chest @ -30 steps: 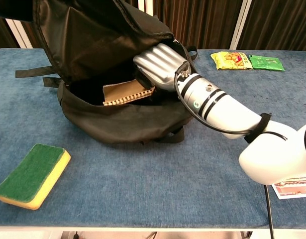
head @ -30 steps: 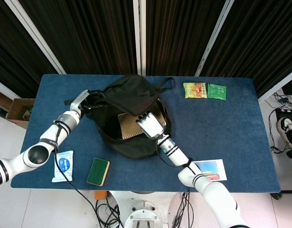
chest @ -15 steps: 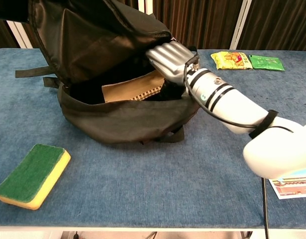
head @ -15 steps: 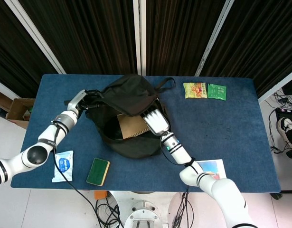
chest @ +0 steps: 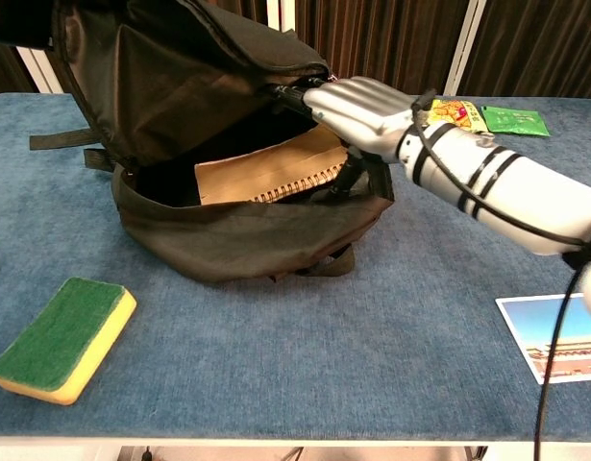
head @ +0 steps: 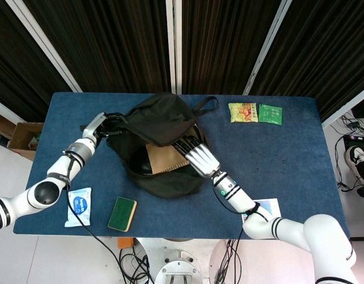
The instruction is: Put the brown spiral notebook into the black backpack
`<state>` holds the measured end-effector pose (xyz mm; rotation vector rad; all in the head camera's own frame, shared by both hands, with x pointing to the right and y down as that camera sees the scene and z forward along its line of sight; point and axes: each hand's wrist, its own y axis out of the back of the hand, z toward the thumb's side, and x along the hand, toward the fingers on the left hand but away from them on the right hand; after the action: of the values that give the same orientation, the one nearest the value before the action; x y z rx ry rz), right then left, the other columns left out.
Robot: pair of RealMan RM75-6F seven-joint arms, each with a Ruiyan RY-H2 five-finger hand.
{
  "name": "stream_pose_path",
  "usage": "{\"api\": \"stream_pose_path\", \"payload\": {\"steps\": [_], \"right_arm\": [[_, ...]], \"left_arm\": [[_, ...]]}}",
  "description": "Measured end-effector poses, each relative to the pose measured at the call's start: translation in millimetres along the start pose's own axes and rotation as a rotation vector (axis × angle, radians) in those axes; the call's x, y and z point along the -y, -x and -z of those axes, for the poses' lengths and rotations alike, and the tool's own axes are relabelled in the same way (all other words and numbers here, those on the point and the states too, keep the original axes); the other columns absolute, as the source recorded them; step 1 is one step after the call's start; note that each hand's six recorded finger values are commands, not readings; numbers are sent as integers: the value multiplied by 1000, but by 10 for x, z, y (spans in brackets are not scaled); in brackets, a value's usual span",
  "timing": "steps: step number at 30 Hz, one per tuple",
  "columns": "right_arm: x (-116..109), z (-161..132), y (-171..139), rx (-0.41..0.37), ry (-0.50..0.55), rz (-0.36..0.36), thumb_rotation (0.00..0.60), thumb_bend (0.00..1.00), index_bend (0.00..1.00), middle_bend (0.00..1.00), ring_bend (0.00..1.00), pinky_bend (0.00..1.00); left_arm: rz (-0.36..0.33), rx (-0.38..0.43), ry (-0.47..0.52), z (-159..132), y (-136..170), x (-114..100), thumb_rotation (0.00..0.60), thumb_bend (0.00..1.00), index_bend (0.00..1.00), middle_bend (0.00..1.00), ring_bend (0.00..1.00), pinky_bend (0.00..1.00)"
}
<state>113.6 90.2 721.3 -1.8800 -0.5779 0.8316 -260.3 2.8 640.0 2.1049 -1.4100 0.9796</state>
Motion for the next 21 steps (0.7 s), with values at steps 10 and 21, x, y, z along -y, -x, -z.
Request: {"api": "stream_pose_path", "payload": {"steps": [10,21], "right_arm": [[-392,518,-1152,102,-71,51,600,0,84,211,50,250],[-780,1243,-2548,409,-81,182,600,0,103,220,50,258]], "left_arm": [[7,24,-113,145,39,126,600,477,615,559,451,309],[155,88,-393,362,62,828,600,135,244,288,195,216]]}}
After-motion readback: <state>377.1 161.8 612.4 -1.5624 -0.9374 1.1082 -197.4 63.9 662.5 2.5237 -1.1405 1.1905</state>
